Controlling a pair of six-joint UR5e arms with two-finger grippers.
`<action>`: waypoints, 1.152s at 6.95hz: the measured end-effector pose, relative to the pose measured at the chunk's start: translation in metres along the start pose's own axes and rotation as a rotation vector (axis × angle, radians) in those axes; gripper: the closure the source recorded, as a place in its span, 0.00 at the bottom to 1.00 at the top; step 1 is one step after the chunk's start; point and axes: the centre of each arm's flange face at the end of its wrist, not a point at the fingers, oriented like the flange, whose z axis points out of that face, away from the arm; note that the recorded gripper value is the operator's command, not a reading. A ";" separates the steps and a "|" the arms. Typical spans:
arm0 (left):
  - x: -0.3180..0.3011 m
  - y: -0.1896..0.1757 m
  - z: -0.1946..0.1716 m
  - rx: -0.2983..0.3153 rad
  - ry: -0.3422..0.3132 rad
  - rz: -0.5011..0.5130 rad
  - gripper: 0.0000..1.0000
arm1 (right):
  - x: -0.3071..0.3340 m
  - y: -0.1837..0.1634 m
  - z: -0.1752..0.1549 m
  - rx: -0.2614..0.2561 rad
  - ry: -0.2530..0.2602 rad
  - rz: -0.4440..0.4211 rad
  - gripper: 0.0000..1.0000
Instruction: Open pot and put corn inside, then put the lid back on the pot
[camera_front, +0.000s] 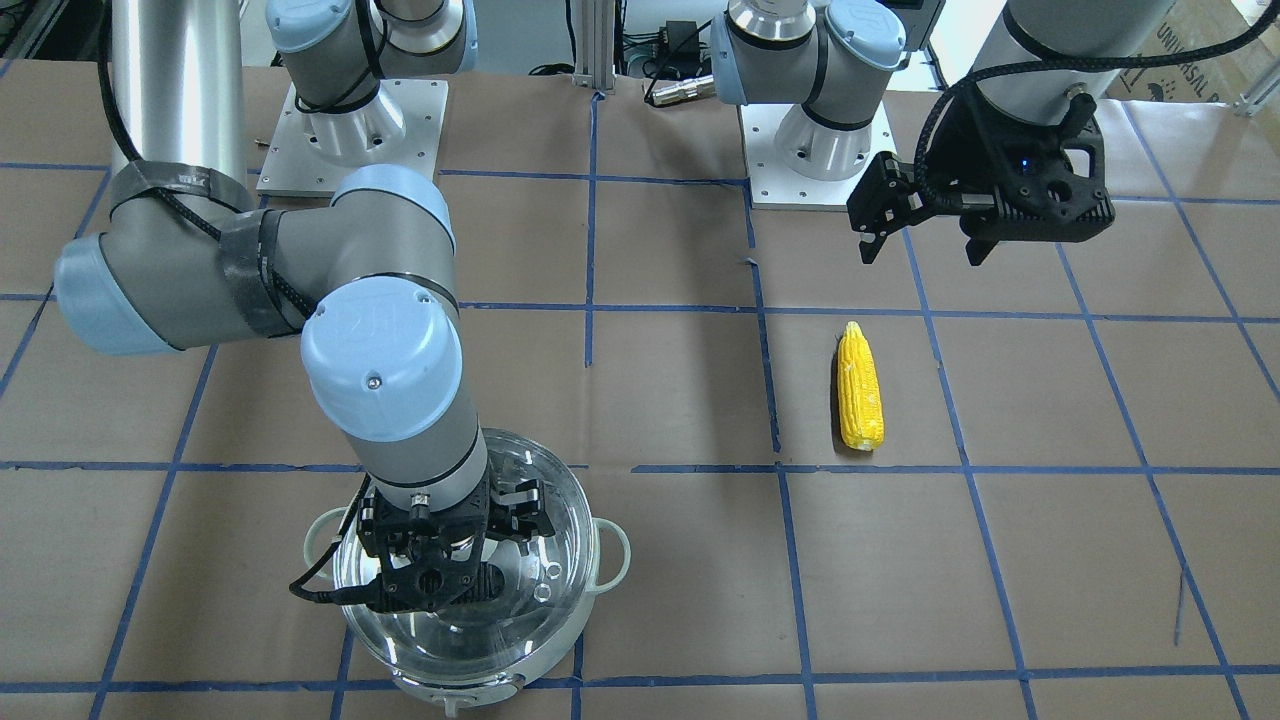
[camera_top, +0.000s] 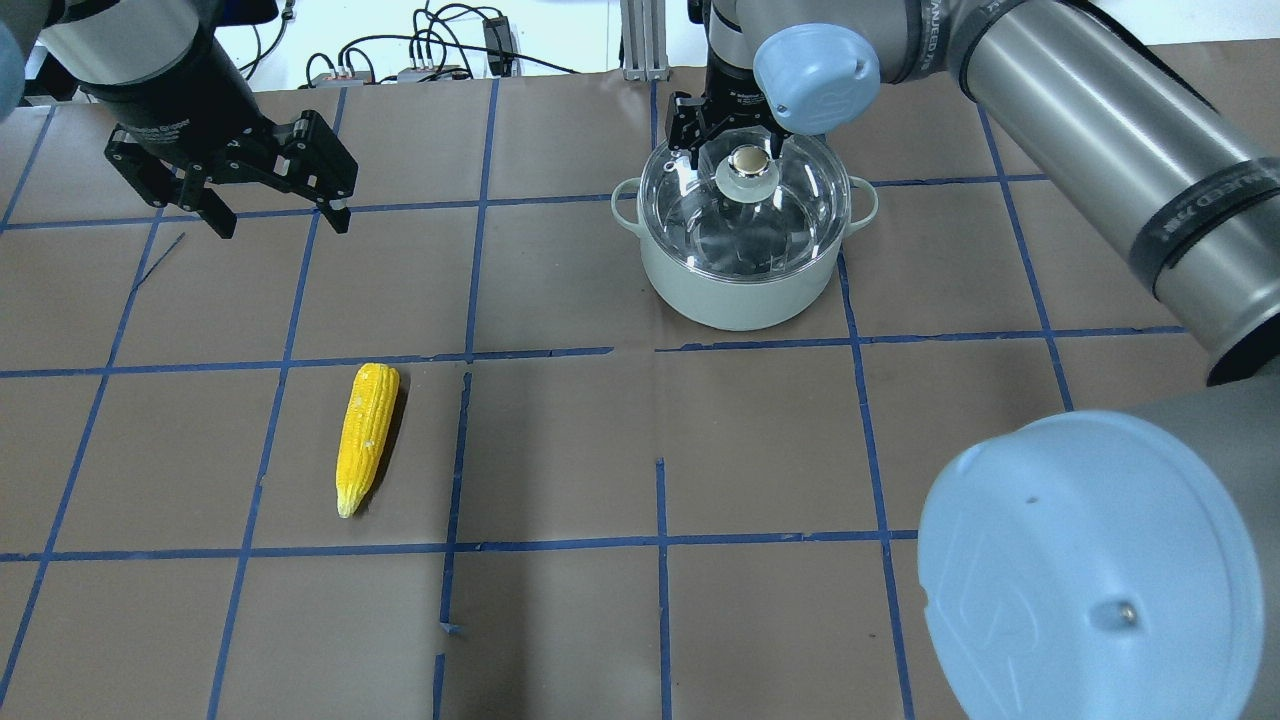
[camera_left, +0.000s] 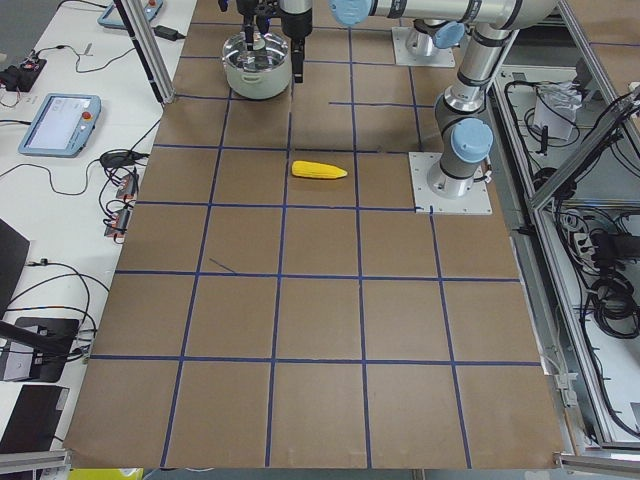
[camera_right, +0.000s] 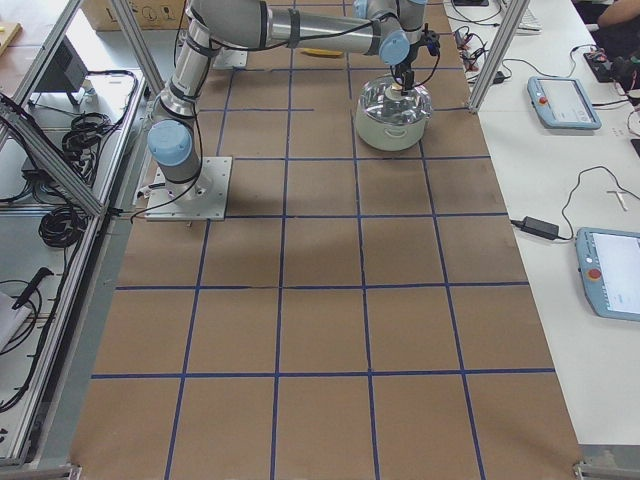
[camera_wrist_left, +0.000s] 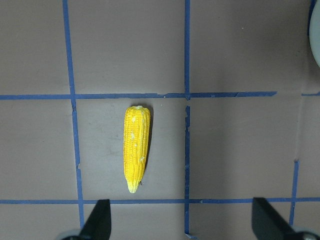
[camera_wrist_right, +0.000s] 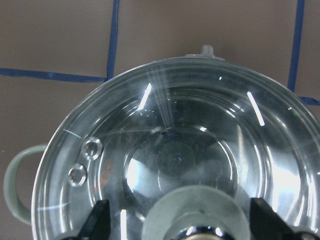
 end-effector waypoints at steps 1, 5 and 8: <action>0.000 0.000 0.000 0.000 0.000 0.000 0.00 | 0.007 -0.005 -0.001 0.013 0.010 0.003 0.02; 0.000 0.000 0.000 0.000 0.001 0.000 0.00 | 0.011 -0.007 -0.003 0.014 0.013 0.005 0.06; 0.000 0.000 -0.001 0.001 0.000 0.000 0.00 | 0.010 0.000 0.000 -0.012 0.009 0.001 0.08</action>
